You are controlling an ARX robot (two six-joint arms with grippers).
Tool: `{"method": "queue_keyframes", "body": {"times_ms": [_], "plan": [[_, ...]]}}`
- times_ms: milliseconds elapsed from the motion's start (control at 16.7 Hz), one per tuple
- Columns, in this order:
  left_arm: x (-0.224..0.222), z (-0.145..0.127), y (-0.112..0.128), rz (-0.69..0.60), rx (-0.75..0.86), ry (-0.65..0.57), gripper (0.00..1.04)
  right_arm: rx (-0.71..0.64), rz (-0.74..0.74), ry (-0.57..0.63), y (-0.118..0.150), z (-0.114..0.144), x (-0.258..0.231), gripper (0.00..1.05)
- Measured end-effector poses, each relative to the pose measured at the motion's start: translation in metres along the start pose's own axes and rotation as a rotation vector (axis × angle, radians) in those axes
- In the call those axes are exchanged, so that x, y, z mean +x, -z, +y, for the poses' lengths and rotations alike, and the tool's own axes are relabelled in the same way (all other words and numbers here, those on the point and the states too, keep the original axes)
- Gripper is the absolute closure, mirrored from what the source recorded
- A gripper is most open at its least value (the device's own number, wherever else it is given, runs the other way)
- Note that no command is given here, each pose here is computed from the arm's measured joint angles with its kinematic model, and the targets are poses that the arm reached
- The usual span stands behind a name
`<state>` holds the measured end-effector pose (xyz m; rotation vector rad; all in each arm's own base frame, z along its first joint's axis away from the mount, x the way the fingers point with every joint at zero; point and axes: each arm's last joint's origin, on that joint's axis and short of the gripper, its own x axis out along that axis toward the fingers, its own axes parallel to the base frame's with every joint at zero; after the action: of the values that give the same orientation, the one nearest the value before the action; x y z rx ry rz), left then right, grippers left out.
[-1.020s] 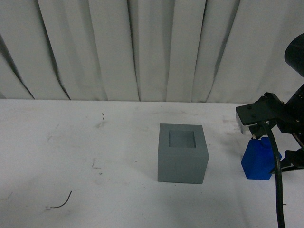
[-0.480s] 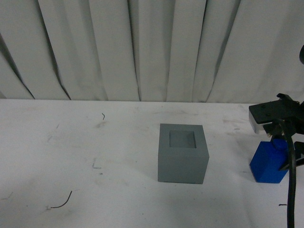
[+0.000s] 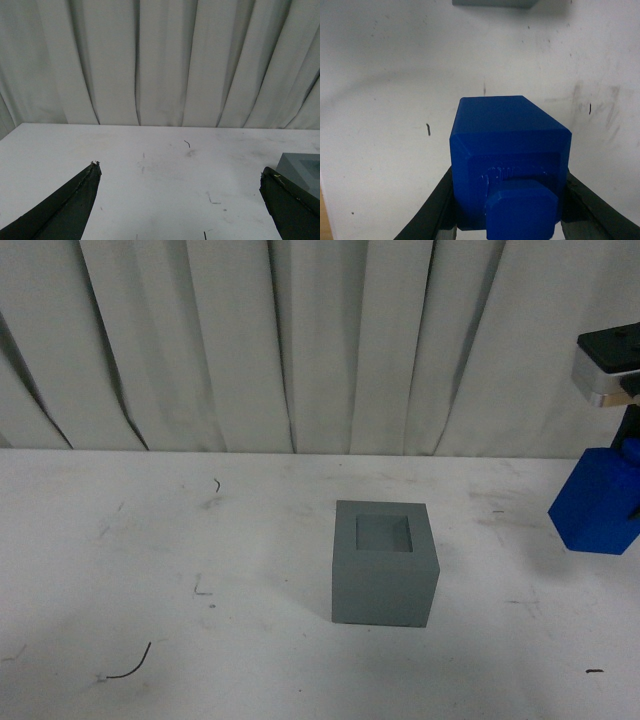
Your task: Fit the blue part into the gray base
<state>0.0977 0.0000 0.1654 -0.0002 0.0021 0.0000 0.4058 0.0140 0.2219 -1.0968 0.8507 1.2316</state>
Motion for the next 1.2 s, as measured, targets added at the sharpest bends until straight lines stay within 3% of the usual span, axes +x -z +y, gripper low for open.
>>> {"method": "queue_keyframes", "body": {"times_ms": [720, 1200], "plan": [[0.000, 0.000, 0.000, 0.000, 0.000, 0.000, 0.07, -0.073, -0.045, -0.080, -0.117, -0.015, 0.043, 0.58], [0.000, 0.000, 0.000, 0.000, 0.000, 0.000, 0.07, -0.064, -0.016, -0.067, -0.136, -0.028, 0.052, 0.58]]}}
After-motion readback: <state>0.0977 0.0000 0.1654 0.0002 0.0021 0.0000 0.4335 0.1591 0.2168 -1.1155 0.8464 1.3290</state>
